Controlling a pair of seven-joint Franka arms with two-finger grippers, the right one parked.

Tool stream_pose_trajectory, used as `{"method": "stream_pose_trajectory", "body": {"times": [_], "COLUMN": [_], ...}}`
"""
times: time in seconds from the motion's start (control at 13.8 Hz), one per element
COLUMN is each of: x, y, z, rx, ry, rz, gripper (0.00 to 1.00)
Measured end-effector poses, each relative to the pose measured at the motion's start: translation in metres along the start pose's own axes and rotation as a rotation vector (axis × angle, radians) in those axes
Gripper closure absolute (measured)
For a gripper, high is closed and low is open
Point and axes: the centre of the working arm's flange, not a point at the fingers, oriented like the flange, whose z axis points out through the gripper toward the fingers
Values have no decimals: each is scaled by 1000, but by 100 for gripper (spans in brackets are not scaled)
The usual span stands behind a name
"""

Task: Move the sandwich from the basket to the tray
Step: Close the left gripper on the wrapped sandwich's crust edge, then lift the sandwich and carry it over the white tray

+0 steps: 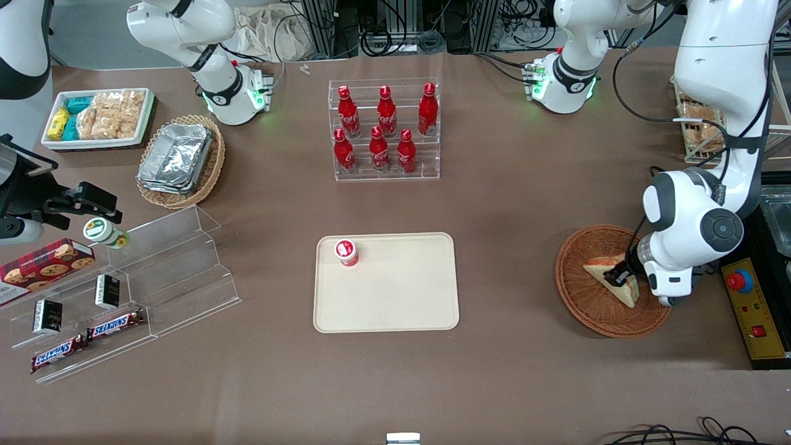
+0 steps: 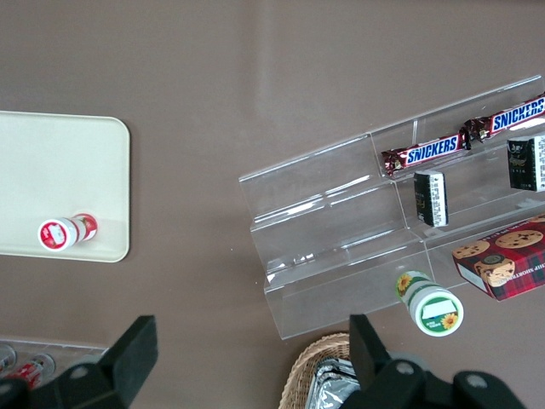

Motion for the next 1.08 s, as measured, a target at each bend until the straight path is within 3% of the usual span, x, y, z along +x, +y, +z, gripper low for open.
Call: {"method": "stream_pose_trajectory", "body": {"times": [0.22, 0.36, 0.58, 0.65, 0.8, 1.08], "x": [-1, -21, -91, -122, -175, -275], "y": [6, 8, 37, 54, 87, 155], "z": [-35, -89, -170, -180, -184, -163], "rx": [-10, 30, 38, 37, 4, -75], "ry": [9, -49, -82, -88, -93, -48], "rz": [98, 254, 481, 541, 635, 671], "gripper": [67, 68, 81, 81, 81, 81]}}
